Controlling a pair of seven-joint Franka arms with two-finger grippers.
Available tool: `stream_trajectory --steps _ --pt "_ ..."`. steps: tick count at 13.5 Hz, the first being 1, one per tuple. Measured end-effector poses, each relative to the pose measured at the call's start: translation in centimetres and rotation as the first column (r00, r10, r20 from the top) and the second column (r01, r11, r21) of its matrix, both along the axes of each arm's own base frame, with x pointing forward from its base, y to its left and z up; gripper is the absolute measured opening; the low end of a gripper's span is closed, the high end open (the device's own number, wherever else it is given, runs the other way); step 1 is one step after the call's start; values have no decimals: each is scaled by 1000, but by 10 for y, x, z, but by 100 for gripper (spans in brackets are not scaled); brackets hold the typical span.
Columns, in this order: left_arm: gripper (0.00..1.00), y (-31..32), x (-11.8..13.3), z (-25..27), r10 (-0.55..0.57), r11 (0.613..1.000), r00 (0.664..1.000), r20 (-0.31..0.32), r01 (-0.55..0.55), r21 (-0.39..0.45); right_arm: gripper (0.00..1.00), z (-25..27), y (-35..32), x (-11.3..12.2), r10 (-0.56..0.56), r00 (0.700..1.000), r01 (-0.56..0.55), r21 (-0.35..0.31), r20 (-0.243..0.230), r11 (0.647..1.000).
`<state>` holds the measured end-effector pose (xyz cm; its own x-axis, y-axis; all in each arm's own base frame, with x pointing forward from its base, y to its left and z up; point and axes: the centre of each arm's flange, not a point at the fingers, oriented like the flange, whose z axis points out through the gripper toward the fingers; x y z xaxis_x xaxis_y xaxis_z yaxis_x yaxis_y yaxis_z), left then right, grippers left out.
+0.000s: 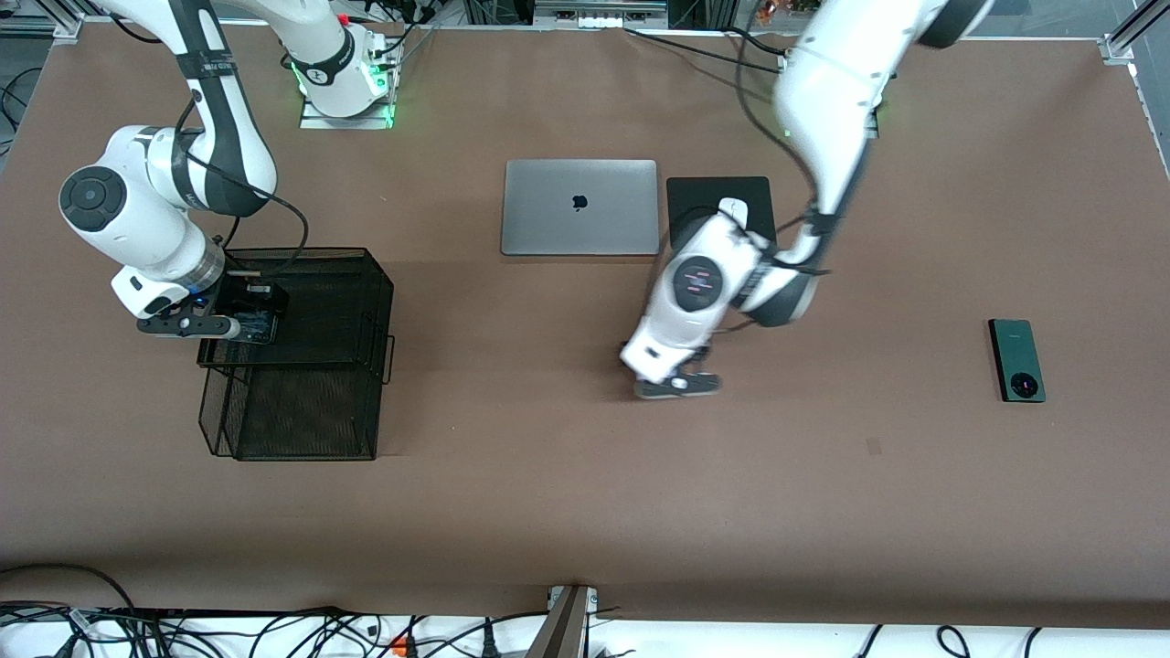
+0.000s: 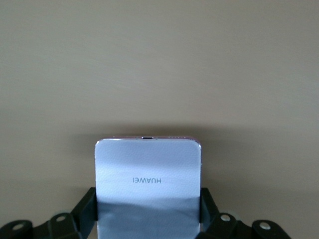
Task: Place phones with both arms
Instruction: 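Drop the black phone into the basket while the left gripper carries the white phone, then set the white phone mid-table with the left gripper while the right gripper approaches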
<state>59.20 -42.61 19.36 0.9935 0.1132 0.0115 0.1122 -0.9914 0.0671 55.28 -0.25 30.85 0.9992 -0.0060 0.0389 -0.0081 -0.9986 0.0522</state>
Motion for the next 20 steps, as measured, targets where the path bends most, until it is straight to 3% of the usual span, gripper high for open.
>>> stream_trajectory --steps 1,6,9,10,11,14,17,20 --pt "83 -16 -5 -6 -13 1000 1000 5 13 -3 99 1 0 1 0 1000 0 0 4 1000" --pt "83 -68 -33 -17 -73 997 997 34 72 20 99 23 2 16 4 999 -4 2 32 1000" --pt "85 -83 -43 -22 -58 998 997 46 56 37 99 51 8 27 -6 1000 7 29 -19 1000" --pt "95 -82 -41 -21 -51 998 998 48 49 38 99 62 10 30 -13 999 15 47 -43 999" --pt "100 -81 -38 -19 -46 998 997 55 44 38 99 72 13 32 -15 998 19 61 -63 998" --pt "100 -75 -26 -6 -31 999 997 72 29 36 99 91 17 35 -14 994 22 79 -105 997" --pt "100 -40 -2 19 3 996 1000 19 -5 93 99 115 24 38 -24 990 36 86 -140 996" --pt "100 19 26 50 23 991 999 -40 -18 134 99 144 68 45 -72 990 83 89 -120 993"
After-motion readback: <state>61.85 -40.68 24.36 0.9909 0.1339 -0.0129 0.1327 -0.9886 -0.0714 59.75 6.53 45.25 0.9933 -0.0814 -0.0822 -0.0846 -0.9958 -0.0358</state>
